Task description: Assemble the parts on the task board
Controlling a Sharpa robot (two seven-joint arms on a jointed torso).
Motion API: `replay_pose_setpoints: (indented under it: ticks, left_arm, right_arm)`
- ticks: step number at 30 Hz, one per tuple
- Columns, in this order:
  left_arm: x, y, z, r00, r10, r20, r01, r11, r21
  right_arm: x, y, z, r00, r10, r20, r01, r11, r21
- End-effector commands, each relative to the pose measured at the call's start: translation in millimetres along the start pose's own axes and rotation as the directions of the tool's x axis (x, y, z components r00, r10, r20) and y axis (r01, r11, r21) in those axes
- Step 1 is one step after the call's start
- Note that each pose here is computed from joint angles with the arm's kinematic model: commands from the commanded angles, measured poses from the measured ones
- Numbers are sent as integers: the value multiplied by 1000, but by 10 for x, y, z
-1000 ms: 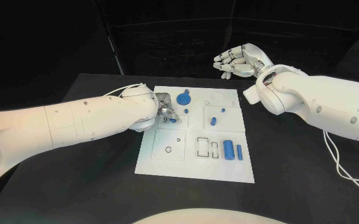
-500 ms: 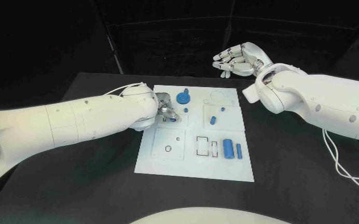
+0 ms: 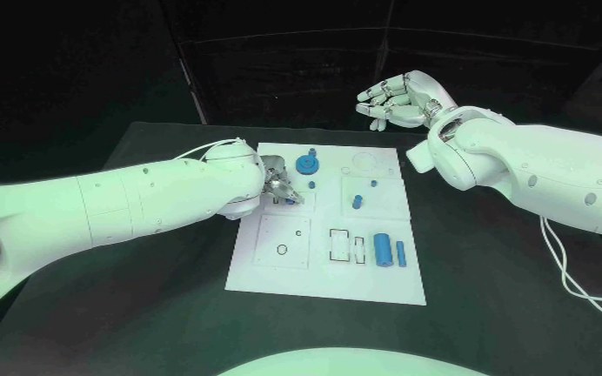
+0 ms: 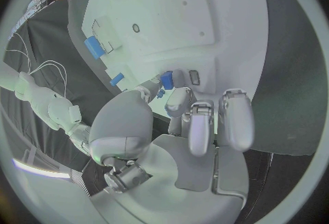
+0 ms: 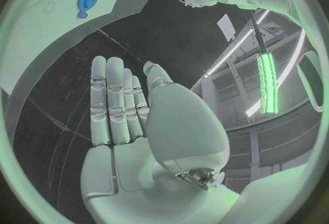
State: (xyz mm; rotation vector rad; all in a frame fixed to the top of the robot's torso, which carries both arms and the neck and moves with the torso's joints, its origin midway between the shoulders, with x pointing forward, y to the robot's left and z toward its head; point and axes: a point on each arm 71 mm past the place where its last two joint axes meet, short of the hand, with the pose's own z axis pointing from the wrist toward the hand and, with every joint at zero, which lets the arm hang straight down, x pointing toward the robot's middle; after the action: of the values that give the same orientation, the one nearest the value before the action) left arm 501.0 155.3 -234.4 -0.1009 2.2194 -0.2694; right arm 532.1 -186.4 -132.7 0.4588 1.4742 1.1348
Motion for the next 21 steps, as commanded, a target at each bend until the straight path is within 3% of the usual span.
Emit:
replay_pose_setpoints:
  ticks: [1, 13, 21]
  left_arm:
    - [5, 13, 7, 1000, 3, 1, -3, 1000, -12]
    - [-17, 81, -17, 999, -39, 19, 40, 999, -12]
    - [-90, 52, -83, 995, -94, 19, 94, 995, 18]
  right_arm:
    - [-2, 21, 6, 1000, -1, -1, 1, 1000, -12]
    - [-41, -10, 1, 1000, -6, 8, 6, 1000, -3]
    - [-39, -18, 13, 1000, -7, 8, 7, 1000, -1]
